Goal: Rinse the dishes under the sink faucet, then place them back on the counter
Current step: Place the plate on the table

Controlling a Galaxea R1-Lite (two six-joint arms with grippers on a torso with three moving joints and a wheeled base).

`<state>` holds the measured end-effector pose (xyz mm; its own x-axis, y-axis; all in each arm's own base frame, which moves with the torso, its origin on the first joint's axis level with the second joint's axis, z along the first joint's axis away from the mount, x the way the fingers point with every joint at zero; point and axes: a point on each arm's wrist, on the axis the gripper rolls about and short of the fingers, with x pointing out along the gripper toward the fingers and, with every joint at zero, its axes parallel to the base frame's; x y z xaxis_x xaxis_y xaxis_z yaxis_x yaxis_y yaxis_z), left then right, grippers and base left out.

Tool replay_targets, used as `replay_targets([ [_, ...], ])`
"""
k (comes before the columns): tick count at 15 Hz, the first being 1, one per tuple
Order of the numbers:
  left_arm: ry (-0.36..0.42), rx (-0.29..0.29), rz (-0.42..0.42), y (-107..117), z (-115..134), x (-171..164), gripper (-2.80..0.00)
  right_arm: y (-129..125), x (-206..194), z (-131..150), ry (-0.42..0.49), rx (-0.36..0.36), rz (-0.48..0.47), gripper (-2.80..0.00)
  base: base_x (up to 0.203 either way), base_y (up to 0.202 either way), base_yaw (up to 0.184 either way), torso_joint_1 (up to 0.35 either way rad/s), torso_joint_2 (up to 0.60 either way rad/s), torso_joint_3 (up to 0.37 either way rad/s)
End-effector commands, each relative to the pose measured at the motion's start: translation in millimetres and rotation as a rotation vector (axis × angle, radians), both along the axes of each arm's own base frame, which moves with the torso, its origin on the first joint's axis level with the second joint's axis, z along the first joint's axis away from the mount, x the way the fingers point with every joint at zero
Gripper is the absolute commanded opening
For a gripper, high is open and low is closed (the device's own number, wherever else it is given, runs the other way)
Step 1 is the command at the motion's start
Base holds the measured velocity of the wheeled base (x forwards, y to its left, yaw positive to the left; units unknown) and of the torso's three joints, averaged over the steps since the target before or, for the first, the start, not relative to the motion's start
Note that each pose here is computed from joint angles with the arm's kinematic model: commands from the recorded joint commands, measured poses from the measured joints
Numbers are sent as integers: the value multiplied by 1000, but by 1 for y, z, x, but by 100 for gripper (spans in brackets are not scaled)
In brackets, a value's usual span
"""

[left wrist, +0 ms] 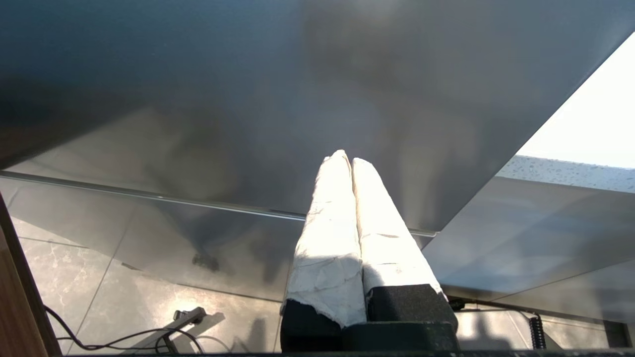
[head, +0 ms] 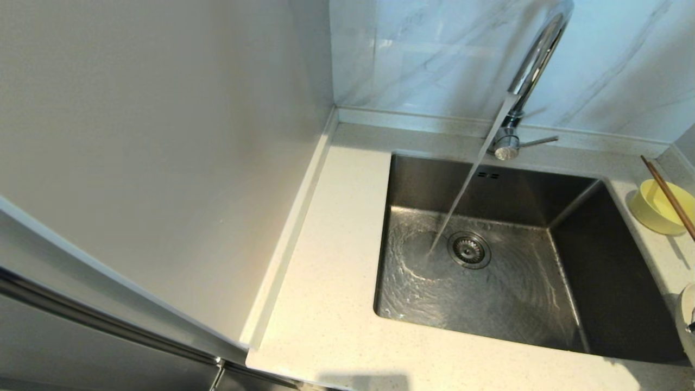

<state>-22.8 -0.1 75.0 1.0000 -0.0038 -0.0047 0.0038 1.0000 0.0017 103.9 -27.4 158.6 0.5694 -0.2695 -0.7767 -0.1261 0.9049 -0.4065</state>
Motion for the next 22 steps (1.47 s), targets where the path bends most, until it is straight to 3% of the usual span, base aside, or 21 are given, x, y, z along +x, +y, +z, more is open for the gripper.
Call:
replay_targets([
  [1, 0, 0, 0, 0, 0, 0, -280, -6, 7, -6, 51, 10, -37, -280, 0, 0, 0, 0, 0, 0],
  [5, 0, 0, -1, 0, 0, 0, -280, -14, 15, -11, 96, 26, -78, -280, 0, 0, 0, 0, 0, 0],
  [10, 0, 0, -1, 0, 0, 0, -280, -33, 33, -18, 62, 20, -163, -280, 0, 0, 0, 0, 0, 0],
  [11, 0, 0, -1, 0, 0, 0, -280, -34, 33, -18, 57, 21, -167, -235, 0, 0, 0, 0, 0, 0],
  [12, 0, 0, 0, 0, 0, 0, -280, -34, 33, -17, 51, 19, -169, 0, 0, 0, 0, 0, 0, 0],
  [16, 0, 0, -1, 0, 0, 0, -280, -31, 27, -6, -15, 10, -160, 0, 0, 0, 0, 0, 0, 0],
  [21, 0, 0, -1, 0, 0, 0, -280, -22, 12, 34, -246, 20, -99, 0, 0, 0, 0, 0, 0, 0],
  [22, 0, 0, -1, 0, 0, 0, -280, -20, 10, 44, -311, 67, -93, 0, 0, 0, 0, 0, 0, 0],
])
